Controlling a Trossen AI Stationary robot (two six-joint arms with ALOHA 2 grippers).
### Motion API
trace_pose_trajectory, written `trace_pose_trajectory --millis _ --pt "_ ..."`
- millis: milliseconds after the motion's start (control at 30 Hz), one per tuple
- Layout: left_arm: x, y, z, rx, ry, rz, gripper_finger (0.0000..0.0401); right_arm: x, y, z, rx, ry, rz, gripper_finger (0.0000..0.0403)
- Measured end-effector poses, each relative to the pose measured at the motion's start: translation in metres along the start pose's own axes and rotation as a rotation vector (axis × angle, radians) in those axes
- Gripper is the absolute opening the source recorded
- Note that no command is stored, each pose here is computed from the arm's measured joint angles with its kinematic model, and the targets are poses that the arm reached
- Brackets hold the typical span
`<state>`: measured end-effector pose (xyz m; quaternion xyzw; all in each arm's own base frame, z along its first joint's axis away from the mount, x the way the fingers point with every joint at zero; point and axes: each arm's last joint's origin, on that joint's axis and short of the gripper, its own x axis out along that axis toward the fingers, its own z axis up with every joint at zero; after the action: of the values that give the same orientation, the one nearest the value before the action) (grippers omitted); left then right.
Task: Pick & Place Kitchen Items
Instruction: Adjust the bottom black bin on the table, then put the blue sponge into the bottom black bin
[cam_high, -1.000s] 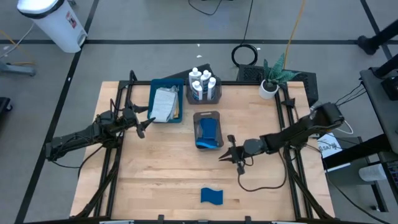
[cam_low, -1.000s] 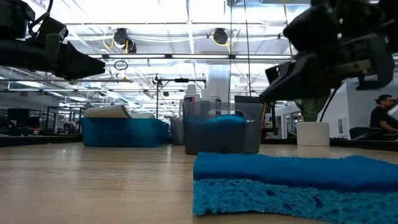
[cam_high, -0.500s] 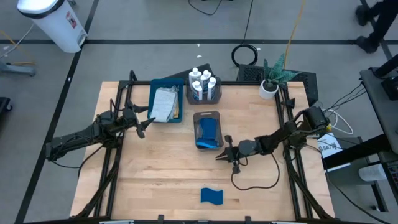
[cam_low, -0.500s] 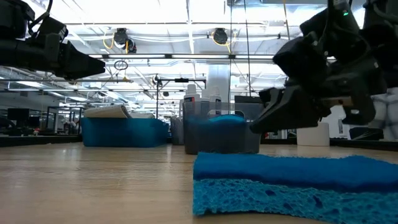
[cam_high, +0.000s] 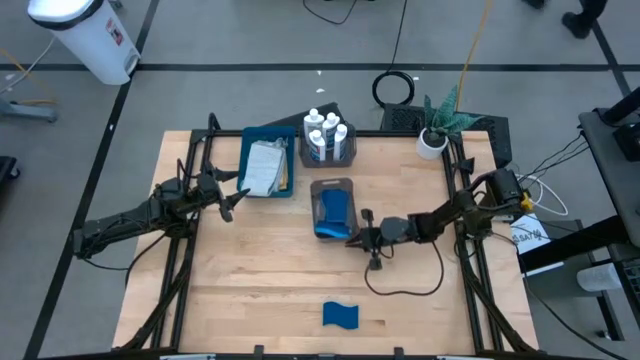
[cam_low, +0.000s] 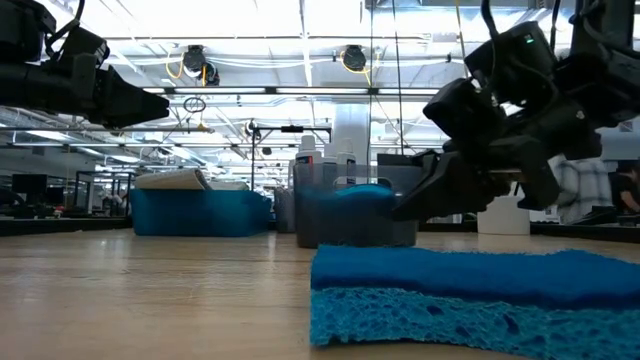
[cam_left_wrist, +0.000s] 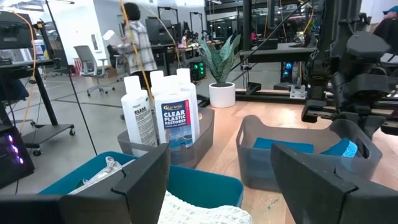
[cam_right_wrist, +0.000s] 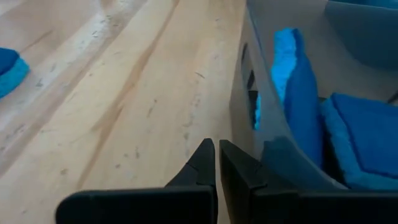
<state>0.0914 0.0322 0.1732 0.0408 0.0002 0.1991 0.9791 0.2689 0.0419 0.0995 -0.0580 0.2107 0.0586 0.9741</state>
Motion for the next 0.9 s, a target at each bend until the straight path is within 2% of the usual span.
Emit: trace_pose_trajectory --millis 600,900 --pt "0.000 0.000 0.000 0.000 0.000 0.000 0.0283 0.002 -0.027 0.007 0.011 -0.058 -0.088 0.0001" --pt "0.000 0.000 0.000 0.000 0.000 0.000 0.0283 -0.004 -0.006 0.020 -0.061 -0.097 -0.017 0.0001"
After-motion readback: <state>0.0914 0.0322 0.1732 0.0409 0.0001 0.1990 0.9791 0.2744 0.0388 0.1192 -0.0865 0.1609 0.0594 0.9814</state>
